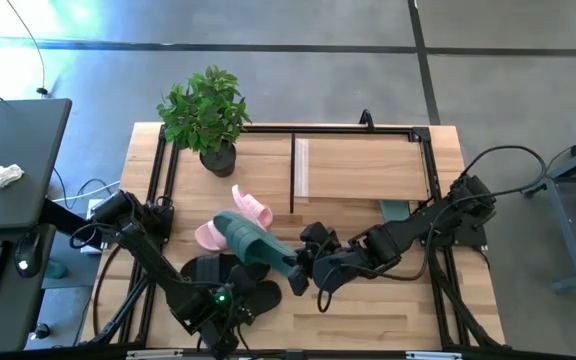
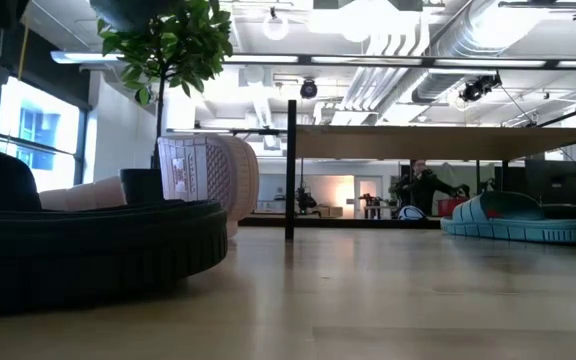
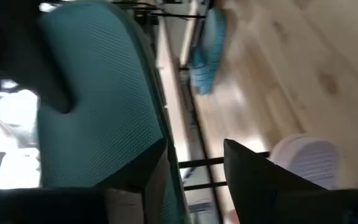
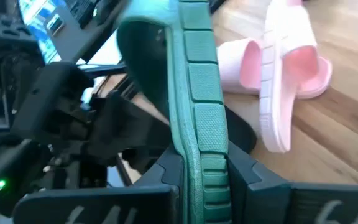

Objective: Pick and place slides into the shelf
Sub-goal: Put the green slide under the shelf

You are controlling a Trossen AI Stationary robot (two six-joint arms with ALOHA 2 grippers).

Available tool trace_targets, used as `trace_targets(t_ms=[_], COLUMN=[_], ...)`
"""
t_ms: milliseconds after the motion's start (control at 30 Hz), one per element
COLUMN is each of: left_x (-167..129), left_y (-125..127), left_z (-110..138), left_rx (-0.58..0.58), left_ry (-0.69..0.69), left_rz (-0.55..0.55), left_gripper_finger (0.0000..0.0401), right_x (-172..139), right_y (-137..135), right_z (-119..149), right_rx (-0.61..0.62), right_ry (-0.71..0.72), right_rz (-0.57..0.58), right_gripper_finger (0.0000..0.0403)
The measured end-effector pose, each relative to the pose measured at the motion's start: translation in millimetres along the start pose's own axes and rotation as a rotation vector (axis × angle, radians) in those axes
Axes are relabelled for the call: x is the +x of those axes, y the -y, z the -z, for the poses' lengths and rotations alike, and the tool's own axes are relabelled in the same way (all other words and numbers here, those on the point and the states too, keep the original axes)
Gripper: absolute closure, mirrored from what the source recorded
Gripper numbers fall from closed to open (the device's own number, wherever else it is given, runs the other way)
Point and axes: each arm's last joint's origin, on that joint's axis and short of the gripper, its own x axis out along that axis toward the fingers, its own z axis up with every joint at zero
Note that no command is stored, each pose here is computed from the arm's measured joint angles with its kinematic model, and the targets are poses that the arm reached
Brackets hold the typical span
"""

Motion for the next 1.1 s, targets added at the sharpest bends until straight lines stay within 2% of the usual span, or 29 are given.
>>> trace_targets(t_ms=[133,367,833,1000,1100], left_x=[8,8,6,8,8], left_y=[-2,-5,-6,3,3], left_z=[0,-3,-7,-11,-12], left_rx=[-0.009,-0.002,-0.043,-0.033,-0.053], left_ry=[-0.011,-0.028,0.000,-0.034,-0.035], left_rz=[0.018,-0.046,-0.030,-0.088,-0.094], left_gripper_finger=[0.0261,0.0261,0.0261,0.0261,0.0277], right_x=[0,0,5,5,5], right_y=[4,4,3,3,3], right_z=[2,3,-9,-10,-10], right_rx=[0.012,0.063,0.176,0.197,0.207], right_ry=[-0.021,-0.059,-0.174,-0.182,-0.184], right_rz=[0.030,0.025,-0.081,-0.083,-0.083], right_gripper_finger=[0.0368,0.0364,0.0361,0.0360,0.0360])
